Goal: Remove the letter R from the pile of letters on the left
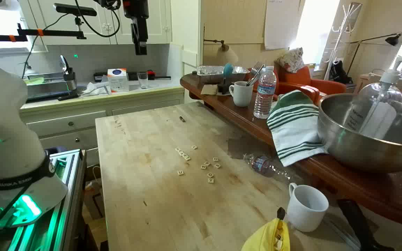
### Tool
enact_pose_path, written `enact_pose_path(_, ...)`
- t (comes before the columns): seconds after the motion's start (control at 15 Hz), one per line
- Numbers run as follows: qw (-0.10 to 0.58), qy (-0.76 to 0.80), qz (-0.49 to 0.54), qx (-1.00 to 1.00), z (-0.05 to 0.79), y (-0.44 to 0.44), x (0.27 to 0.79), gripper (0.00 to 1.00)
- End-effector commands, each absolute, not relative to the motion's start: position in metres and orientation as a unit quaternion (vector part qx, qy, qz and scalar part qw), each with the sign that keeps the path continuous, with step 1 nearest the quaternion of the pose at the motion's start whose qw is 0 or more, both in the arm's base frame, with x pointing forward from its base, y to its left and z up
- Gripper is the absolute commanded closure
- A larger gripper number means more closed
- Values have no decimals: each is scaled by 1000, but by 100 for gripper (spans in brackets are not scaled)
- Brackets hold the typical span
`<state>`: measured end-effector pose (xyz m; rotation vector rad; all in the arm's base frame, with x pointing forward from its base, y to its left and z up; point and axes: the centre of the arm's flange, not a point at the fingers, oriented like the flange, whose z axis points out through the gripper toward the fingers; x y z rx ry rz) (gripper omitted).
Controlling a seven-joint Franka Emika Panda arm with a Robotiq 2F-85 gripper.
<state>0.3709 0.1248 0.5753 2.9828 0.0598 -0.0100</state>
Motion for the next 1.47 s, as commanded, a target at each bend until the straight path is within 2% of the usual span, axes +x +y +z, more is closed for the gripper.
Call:
enact_pose_path(0.0,79,20,-3,997,575,125,371,0)
enact_pose_path(0.47,79,20,-3,997,575,125,371,0)
enact_pose_path(0.73,94,-15,-38,995,539,96,391,0)
enact_pose_path(0.93,104,-19,-27,994,505,74,404,0)
enact_pose_path(1.13,99,-10,6,995,470,56,420,0)
enact_pose_path(1.4,56,-21,30,998,421,37,436,0)
